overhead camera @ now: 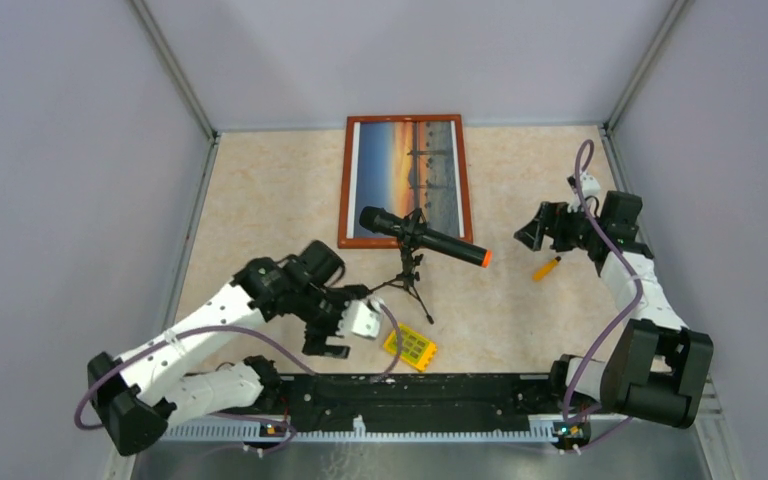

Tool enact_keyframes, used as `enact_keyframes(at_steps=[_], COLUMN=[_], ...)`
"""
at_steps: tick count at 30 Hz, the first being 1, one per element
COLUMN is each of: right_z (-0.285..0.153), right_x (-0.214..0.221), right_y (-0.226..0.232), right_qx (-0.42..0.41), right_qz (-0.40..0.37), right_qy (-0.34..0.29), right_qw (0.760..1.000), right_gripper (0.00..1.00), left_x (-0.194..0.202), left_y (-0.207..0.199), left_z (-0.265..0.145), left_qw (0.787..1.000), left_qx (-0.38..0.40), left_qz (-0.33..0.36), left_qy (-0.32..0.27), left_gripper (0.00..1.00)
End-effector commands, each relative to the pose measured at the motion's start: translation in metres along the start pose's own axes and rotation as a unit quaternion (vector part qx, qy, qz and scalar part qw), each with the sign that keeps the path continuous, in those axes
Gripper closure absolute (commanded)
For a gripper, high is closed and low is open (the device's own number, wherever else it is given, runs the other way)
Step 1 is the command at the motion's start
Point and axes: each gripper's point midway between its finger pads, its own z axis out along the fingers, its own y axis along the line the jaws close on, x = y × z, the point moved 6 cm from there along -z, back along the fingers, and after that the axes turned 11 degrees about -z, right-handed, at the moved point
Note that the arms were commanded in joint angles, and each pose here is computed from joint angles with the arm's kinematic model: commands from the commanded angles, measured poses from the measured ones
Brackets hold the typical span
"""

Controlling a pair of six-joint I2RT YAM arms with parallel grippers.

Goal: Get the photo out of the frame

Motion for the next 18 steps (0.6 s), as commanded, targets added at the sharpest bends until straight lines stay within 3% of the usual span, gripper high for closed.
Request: enact_keyframes(at_steps=[1,8,12,18], right_z=[-0.005,-0.006,-0.007,-0.007], right_x=[-0.020,-0.019,-0.018,-0.018], right_y=[-0.008,-0.008,-0.008,-0.006], right_qx=[0.021,0.024,0.025,0.008], right_qz=[-0.018,-0.018,-0.022,-0.023], right_qy=[-0.024,-0.024,-0.025,-0.026], right_qw=[0.999,0.999,0.999,0.999], right_gripper=[0.01,0.01,0.01,0.01], left_x=[-0.011,-0.075,-0.128,-0.147], left_y=[-0.004,-0.011,-0.013,0.011], left_z=[0.032,0.059,0.074,0.109], left_qw=[0.994,0.982,0.980,0.959], left_qx=[-0.050,-0.071,-0.070,-0.142], left_qz=[0.057,0.152,0.175,0.219], left_qy=[0.074,0.087,0.062,0.114], left_gripper=[0.08,0.08,0.07,0.07])
